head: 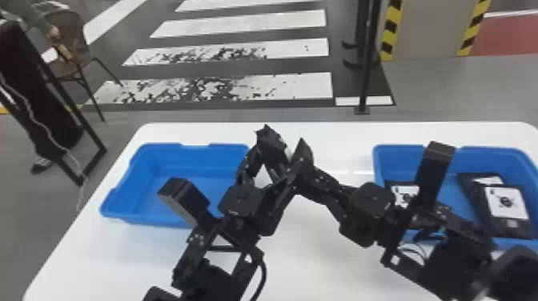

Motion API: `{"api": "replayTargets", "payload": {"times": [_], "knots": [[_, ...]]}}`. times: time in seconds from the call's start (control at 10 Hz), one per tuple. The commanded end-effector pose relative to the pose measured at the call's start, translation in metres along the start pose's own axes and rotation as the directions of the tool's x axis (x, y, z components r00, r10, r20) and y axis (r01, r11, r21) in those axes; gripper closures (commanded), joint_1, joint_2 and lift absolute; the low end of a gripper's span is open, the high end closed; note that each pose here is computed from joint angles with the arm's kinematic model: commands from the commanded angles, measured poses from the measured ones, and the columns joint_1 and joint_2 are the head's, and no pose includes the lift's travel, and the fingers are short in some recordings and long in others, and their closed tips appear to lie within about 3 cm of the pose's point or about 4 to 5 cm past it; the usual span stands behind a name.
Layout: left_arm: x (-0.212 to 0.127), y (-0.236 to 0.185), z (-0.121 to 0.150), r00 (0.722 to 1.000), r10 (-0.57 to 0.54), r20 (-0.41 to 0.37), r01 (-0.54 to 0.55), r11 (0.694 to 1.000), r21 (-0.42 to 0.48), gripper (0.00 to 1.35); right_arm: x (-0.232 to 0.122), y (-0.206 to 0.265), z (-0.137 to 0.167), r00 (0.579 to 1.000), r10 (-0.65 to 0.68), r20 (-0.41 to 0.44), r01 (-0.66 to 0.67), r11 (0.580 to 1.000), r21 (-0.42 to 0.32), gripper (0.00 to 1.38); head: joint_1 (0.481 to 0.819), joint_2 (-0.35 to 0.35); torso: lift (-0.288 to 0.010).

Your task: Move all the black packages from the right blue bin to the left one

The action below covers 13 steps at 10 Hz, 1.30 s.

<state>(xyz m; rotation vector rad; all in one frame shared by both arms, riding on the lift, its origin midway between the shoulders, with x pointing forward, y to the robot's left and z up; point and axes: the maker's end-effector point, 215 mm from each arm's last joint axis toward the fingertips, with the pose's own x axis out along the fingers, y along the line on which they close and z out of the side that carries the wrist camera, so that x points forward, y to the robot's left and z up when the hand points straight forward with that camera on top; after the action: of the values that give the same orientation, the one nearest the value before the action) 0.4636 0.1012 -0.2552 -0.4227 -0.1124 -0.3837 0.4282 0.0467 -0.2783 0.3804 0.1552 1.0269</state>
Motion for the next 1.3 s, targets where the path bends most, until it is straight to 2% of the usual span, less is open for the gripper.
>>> {"api": "replayTargets", "payload": {"times": [0.0, 0.1, 0.2, 0.5, 0.6, 0.7, 0.8, 0.9, 1.0, 1.1, 1.2], "knots": [[-0.004, 0.009, -0.003, 1.0, 0.026, -0.007, -0.026, 1.0, -0.006, 1.13, -0.001, 0.001, 0.0, 1.0, 0.001, 0.005, -0.001, 1.0, 0.003, 1.1, 0.695, 0.182, -0.173], [-0.007, 0.012, -0.007, 0.999, 0.034, -0.026, -0.034, 0.999, -0.026, 1.16, -0.001, 0.001, 0.001, 1.0, 0.0, 0.006, 0.0, 1.0, 0.001, 1.1, 0.695, 0.189, -0.173], [-0.008, 0.012, -0.005, 0.999, 0.037, -0.023, -0.037, 0.999, -0.008, 1.21, -0.002, 0.0, 0.0, 1.0, -0.001, 0.009, 0.001, 1.0, 0.004, 1.1, 0.695, 0.193, -0.173], [-0.008, 0.01, -0.006, 0.998, 0.034, -0.044, -0.033, 0.999, 0.025, 1.21, -0.002, -0.005, 0.0, 1.0, -0.009, 0.014, 0.009, 1.0, 0.004, 1.1, 0.695, 0.194, -0.173], [-0.008, 0.015, 0.0, 0.999, 0.044, -0.027, -0.043, 0.998, 0.041, 1.21, -0.003, -0.011, 0.001, 0.999, -0.012, 0.031, 0.011, 1.0, 0.017, 1.01, 0.695, 0.191, -0.173], [-0.011, 0.042, 0.011, 0.995, 0.1, -0.008, -0.099, 0.989, 0.108, 1.21, -0.004, -0.012, 0.0, 0.999, -0.012, 0.041, 0.01, 1.0, 0.029, 0.69, 0.695, 0.191, -0.173], [-0.015, 0.071, 0.026, 0.987, 0.158, 0.026, -0.16, 0.965, 0.207, 1.21, -0.007, -0.013, 0.007, 0.998, -0.014, 0.069, 0.012, 0.999, 0.031, 0.31, 0.695, 0.202, -0.173], [-0.017, 0.101, 0.037, 0.975, 0.217, 0.057, -0.224, 0.919, 0.325, 1.21, -0.008, -0.016, 0.01, 0.997, -0.019, 0.076, 0.017, 0.999, 0.028, 0.11, 0.695, 0.231, -0.173], [-0.018, 0.147, 0.043, 0.955, 0.285, 0.086, -0.292, 0.835, 0.467, 1.21, -0.009, -0.018, 0.012, 0.997, -0.021, 0.081, 0.019, 0.999, 0.025, 0.11, 0.695, 0.263, -0.173], [-0.021, 0.188, 0.058, 0.932, 0.336, 0.133, -0.343, 0.702, 0.624, 1.21, -0.012, -0.022, 0.013, 0.996, -0.032, 0.082, 0.03, 0.999, 0.024, 0.12, 0.695, 0.281, -0.173], [-0.023, 0.223, 0.049, 0.914, 0.385, 0.127, -0.364, 0.641, 0.676, 1.21, -0.013, -0.024, 0.017, 0.996, -0.036, 0.086, 0.035, 0.999, 0.012, 0.12, 0.695, 0.323, -0.173]]}}
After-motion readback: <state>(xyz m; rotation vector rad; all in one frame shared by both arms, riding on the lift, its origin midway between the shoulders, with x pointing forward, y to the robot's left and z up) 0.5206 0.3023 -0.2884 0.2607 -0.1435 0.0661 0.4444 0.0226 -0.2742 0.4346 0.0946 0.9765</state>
